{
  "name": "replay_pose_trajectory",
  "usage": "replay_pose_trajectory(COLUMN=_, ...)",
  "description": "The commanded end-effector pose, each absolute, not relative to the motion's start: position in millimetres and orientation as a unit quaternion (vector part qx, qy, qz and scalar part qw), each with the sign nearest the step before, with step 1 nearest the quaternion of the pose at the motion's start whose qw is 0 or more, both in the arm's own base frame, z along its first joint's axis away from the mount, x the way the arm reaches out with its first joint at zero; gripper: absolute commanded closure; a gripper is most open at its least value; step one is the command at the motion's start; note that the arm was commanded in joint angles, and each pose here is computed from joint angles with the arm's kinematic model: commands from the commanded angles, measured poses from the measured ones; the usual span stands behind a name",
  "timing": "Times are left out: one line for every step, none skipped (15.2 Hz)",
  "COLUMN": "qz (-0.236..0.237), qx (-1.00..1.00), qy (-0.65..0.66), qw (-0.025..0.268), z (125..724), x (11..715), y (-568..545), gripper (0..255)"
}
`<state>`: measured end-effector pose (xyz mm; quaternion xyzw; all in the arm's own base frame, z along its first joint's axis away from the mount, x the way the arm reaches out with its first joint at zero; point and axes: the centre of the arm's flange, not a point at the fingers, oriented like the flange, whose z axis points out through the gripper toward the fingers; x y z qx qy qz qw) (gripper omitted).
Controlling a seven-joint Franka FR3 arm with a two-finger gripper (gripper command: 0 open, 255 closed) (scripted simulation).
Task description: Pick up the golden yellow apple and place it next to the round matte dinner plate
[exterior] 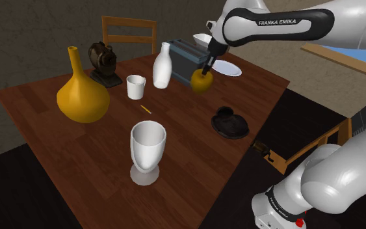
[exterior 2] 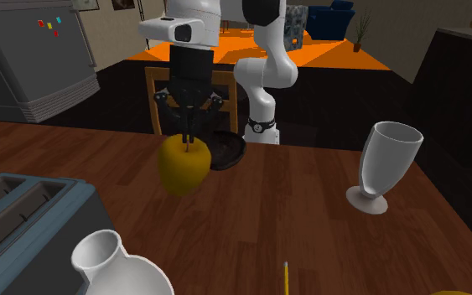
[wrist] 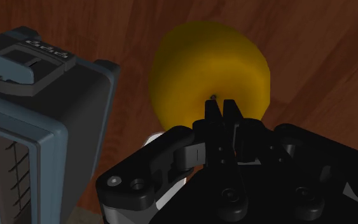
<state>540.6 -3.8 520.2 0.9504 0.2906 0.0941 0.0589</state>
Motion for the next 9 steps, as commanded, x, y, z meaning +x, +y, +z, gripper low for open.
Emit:
replay_pose_trajectory(qz=0.094, qx=0.950, qy=0.291, qw=0.059, z=532, x=539, y=-3, gripper=255)
replay_pose_trajectory(qz=0.094, qx=0.950, qy=0.291, qw=0.059, z=537, x=539, y=-3, gripper=255)
replay_pose_trajectory(qz=0.094, qx=0.950, qy=0.291, qw=0.059, z=543, x=539, y=-3, gripper=255)
replay_pose_trajectory(qz=0.094, qx=0.950, qy=0.291, qw=0.059, z=548, x=539, y=-3, gripper=255)
replay_pose_trajectory(qz=0.094, qx=0.950, qy=0.291, qw=0.059, z=553, x=539, y=-3, gripper=255)
replay_pose_trajectory(qz=0.094, qx=0.950, qy=0.291, qw=0.059, z=559, x=539, y=-3, gripper=255)
replay_pose_trajectory(qz=0.094, qx=0.950, qy=0.291, qw=0.059, z=564, x=539, y=-3, gripper=255)
replay_pose_trajectory(qz=0.094, qx=0.950, qy=0.291, qw=0.059, z=569, x=539, y=-3, gripper=255)
replay_pose_trajectory(qz=0.094, qx=0.950, qy=0.291, qw=0.059, z=574, x=539, y=-3, gripper=255)
